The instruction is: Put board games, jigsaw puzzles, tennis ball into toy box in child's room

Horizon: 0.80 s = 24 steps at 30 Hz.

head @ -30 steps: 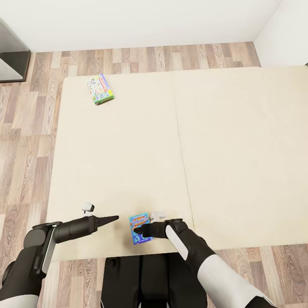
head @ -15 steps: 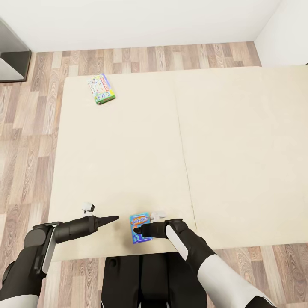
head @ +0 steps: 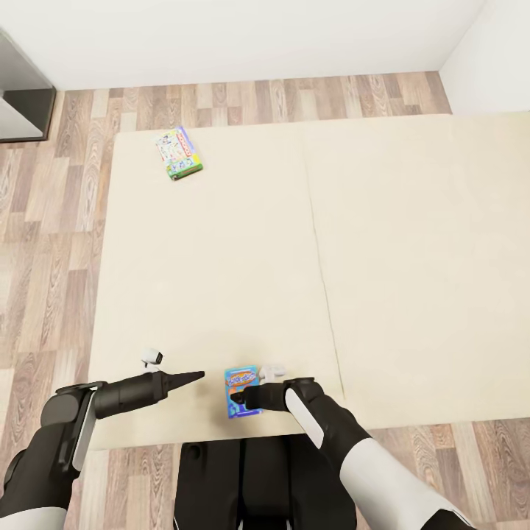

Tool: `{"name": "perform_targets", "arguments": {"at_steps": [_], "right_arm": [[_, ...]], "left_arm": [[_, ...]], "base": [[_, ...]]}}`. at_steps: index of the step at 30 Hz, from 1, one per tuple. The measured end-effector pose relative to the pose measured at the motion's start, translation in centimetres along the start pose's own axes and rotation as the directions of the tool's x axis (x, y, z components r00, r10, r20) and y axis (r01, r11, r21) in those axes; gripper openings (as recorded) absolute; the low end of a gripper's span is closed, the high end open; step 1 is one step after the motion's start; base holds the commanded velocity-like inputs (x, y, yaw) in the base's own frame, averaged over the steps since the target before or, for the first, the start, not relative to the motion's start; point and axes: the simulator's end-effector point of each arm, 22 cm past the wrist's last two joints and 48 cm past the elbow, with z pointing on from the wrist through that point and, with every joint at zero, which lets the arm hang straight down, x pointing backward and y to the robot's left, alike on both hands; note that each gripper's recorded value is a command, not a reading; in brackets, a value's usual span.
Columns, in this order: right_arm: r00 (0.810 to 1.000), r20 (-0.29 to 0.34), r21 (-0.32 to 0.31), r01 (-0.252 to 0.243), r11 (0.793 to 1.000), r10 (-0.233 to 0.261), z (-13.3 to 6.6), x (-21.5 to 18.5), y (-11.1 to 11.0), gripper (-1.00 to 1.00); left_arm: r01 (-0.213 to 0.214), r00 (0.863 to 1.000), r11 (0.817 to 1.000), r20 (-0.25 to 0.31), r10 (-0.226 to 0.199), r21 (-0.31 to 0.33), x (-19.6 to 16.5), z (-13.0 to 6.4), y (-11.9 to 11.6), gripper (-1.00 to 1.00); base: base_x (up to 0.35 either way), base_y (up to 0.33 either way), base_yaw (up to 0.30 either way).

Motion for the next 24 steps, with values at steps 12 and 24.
{"name": "perform_targets", "arguments": {"at_steps": [12, 24], "right_arm": [[1.000, 0.000, 0.000, 0.000, 1.000, 0.000, 0.00, -0.01, -0.01, 1.00], [1.000, 0.000, 0.000, 0.000, 1.000, 0.000, 0.00, -0.01, -0.01, 1.00]], "left_arm": [[0.000, 1.000, 1.000, 0.000, 0.000, -0.002, 0.00, 0.00, 0.05, 1.00], [0.000, 1.000, 1.000, -0.001, 0.000, -0.003, 0.01, -0.02, 0.07, 1.00]], "base": [[-0.043, 0.055, 0.000], [-0.003, 0.003, 0.000]]}}
